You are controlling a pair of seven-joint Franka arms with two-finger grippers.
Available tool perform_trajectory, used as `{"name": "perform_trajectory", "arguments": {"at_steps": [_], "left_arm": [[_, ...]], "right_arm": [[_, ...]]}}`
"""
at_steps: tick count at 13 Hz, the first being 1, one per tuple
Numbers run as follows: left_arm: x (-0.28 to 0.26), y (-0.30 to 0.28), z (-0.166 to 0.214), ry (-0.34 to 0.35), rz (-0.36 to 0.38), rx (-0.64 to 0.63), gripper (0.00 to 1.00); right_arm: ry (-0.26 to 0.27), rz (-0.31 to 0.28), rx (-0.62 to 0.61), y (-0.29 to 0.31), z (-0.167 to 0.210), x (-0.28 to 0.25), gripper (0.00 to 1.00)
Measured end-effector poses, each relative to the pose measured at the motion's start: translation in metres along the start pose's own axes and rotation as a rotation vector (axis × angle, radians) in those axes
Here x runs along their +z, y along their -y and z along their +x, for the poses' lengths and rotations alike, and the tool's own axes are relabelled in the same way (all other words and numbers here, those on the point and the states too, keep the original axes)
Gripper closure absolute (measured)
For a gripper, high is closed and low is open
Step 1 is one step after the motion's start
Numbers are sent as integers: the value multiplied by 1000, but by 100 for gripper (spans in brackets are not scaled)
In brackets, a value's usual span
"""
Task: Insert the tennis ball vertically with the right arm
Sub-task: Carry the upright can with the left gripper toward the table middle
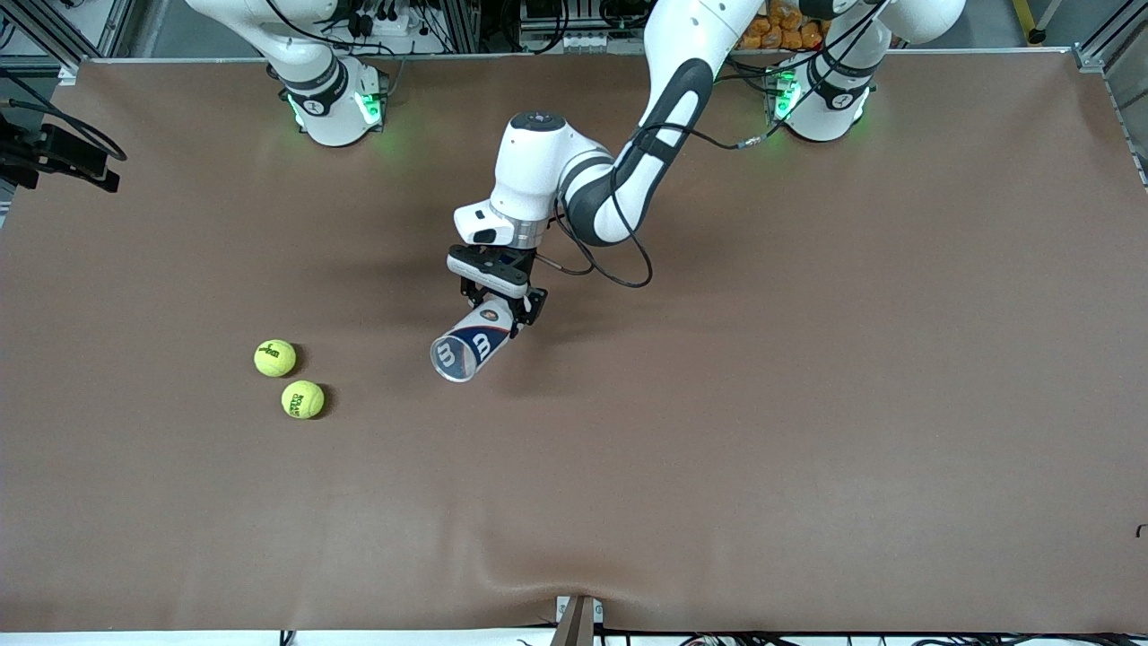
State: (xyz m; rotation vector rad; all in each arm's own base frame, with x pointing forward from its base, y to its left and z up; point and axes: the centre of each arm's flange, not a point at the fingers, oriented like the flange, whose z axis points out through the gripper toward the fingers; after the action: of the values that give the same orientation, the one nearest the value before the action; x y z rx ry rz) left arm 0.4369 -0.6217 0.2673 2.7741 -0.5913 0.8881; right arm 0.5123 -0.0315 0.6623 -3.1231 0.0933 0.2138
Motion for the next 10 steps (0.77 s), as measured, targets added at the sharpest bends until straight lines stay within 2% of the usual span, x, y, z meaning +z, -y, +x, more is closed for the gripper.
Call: {"name": "perform_trajectory", "arguments": {"at_steps": [6, 10], "left_arm": [[9, -6, -17, -56, 53, -4, 28], [17, -11, -38, -133, 88, 34, 28]], "right_arm": [[1, 0, 0, 0, 0, 0, 0], [2, -1, 0, 0, 1, 1, 0]]}}
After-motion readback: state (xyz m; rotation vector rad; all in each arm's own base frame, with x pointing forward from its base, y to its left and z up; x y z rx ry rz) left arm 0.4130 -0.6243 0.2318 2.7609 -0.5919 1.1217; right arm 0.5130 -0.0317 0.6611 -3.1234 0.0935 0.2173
